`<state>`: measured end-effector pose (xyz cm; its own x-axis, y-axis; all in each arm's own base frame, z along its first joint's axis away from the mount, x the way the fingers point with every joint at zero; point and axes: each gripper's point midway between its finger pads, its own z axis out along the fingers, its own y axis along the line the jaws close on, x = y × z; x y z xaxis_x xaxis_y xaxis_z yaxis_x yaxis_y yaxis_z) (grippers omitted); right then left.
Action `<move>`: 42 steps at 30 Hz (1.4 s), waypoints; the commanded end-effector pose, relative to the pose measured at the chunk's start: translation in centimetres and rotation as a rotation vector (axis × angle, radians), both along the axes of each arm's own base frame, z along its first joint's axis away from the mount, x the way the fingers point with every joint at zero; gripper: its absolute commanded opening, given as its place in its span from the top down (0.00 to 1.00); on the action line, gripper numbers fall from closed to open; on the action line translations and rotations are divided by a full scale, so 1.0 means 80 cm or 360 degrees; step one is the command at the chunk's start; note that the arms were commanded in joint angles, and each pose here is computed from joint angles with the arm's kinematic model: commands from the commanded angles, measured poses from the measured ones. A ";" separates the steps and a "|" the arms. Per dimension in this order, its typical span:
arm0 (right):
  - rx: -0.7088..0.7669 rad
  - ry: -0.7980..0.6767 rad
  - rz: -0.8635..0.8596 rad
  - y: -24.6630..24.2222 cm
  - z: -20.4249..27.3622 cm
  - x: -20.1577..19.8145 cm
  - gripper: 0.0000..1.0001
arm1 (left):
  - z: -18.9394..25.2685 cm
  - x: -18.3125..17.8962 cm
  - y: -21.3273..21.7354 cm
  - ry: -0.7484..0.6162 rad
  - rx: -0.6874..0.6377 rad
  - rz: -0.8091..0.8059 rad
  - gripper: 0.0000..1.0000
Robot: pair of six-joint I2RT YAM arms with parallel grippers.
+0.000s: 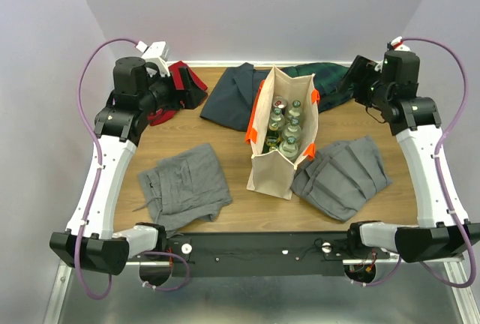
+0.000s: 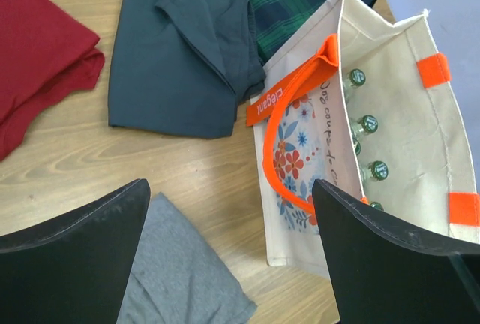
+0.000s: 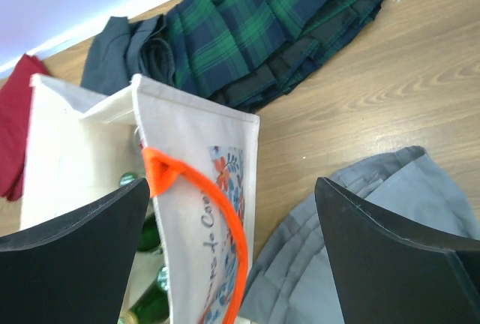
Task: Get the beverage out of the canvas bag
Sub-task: Adjust the canvas bag at the center of the board.
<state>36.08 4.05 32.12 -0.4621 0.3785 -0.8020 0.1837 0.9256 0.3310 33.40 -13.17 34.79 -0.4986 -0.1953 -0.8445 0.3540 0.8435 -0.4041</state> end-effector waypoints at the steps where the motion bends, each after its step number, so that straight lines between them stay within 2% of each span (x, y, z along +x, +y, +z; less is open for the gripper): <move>1: -0.0046 0.0131 0.0129 0.008 -0.001 -0.032 0.00 | 0.005 -0.014 0.020 0.0038 0.0037 0.0146 0.01; 6: 0.0071 0.0089 -0.0004 0.004 0.012 -0.048 0.00 | -0.005 -0.019 0.036 0.0184 0.0090 0.0258 0.01; 8: 0.0208 -0.0008 -0.0149 -0.001 0.035 -0.057 0.00 | -0.010 -0.018 0.053 0.0278 0.0130 0.0379 0.01; 11: 0.0360 -0.0227 -0.0112 0.009 0.067 -0.072 0.00 | -0.006 -0.020 0.068 0.0398 0.0096 0.0531 0.01; 12: 0.0419 -0.0326 -0.0040 0.020 0.083 -0.073 0.00 | -0.005 -0.023 0.066 0.0435 0.0075 0.0524 0.01; 13: 0.0449 -0.0329 0.0053 0.032 0.074 -0.077 0.00 | 0.001 -0.023 0.061 0.0424 0.0046 0.0466 0.01; 15: 0.0523 -0.0472 0.0269 0.058 0.099 -0.090 0.00 | 0.008 -0.029 0.038 0.0420 -0.0105 0.0300 0.01; 17: 0.0545 -0.0463 0.0316 0.065 0.092 -0.088 0.00 | 0.010 -0.032 0.023 0.0397 -0.0242 0.0184 0.01; 18: 0.0566 -0.0440 0.0384 0.075 0.089 -0.085 0.00 | 0.015 -0.042 0.006 0.0394 -0.0317 0.0044 0.01; 20: 0.0535 -0.0417 0.0463 0.082 0.097 -0.084 0.00 | 0.018 -0.046 -0.002 0.0310 -0.0363 -0.0031 0.01; 22: 0.0509 -0.0297 0.0467 0.083 0.080 -0.079 0.00 | 0.022 -0.048 -0.001 0.0243 -0.0350 -0.0040 0.01; 25: 0.0517 -0.0420 0.0436 0.079 0.094 -0.079 0.00 | 0.031 -0.051 0.013 0.0184 -0.0256 0.0027 0.01; 29: 0.0409 -0.0524 0.0433 0.070 0.108 -0.071 0.00 | 0.036 -0.049 0.032 0.0148 -0.0141 0.0139 0.01; 30: 0.0356 -0.0462 0.0326 0.055 0.100 -0.069 0.00 | 0.037 -0.049 0.036 0.0134 -0.0118 0.0169 0.01; 31: 0.0320 -0.0483 0.0293 0.049 0.116 -0.070 0.00 | 0.039 -0.048 0.041 0.0106 -0.0089 0.0189 0.01; 33: 0.0205 -0.0371 0.0271 0.039 0.102 -0.068 0.00 | 0.043 -0.050 0.053 0.0045 -0.0033 0.0257 0.01; 38: 0.0139 -0.0341 0.0481 0.055 0.114 -0.088 0.00 | 0.055 -0.050 0.067 -0.0004 -0.0019 0.0369 0.01; 42: 0.0149 -0.0350 0.0552 0.062 0.125 -0.105 0.00 | 0.060 -0.053 0.041 0.0014 -0.0093 0.0214 0.01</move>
